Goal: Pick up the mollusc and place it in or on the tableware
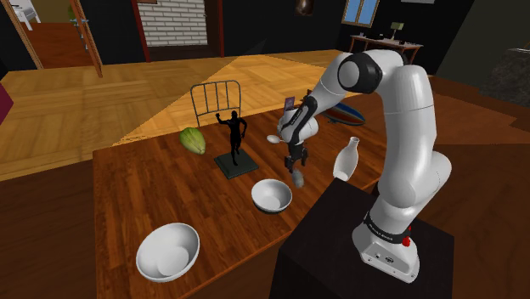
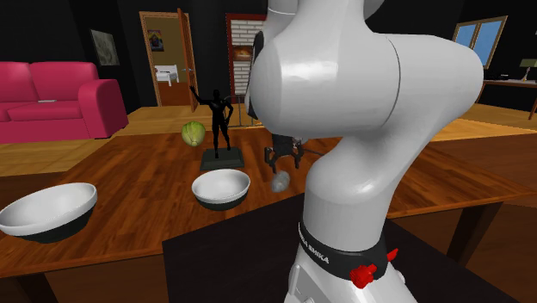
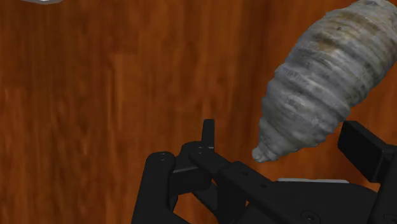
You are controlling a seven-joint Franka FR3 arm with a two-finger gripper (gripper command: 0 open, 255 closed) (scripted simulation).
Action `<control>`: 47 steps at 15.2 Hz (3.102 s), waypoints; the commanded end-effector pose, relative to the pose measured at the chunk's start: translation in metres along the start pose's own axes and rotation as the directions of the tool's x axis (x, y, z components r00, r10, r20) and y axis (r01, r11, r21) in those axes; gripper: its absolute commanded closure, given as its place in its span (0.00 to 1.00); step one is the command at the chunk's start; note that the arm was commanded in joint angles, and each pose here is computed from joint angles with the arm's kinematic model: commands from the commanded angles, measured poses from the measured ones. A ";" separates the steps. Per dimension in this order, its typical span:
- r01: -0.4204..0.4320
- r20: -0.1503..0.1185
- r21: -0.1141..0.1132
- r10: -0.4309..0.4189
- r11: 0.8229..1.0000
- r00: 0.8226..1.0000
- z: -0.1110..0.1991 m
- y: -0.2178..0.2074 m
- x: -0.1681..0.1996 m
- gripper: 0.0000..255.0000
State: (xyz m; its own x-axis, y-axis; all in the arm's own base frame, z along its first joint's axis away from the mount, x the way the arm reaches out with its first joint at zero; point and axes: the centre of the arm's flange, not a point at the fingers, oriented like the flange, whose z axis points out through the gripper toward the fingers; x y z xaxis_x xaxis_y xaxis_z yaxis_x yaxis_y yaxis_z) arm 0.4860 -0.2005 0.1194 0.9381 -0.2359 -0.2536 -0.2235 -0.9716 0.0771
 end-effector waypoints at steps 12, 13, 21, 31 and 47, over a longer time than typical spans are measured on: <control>-0.004 0.048 0.001 0.004 1.000 0.999 0.020 0.002 -0.007 1.00; -0.004 0.048 0.001 0.004 1.000 0.999 0.020 0.002 -0.007 1.00; -0.084 -0.033 0.102 0.088 0.991 0.996 -0.017 0.016 -0.075 0.00; -0.088 -0.038 0.109 0.093 0.990 0.995 0.020 0.012 -0.077 0.00; -0.088 -0.038 0.109 0.093 0.990 0.995 0.020 0.012 -0.077 1.00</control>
State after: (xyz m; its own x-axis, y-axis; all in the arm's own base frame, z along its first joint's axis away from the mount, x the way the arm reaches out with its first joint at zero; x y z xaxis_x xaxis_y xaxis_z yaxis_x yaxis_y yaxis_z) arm 0.4216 -0.2014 0.1316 0.9430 -0.3304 -0.0404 -0.3302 -0.9438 0.0112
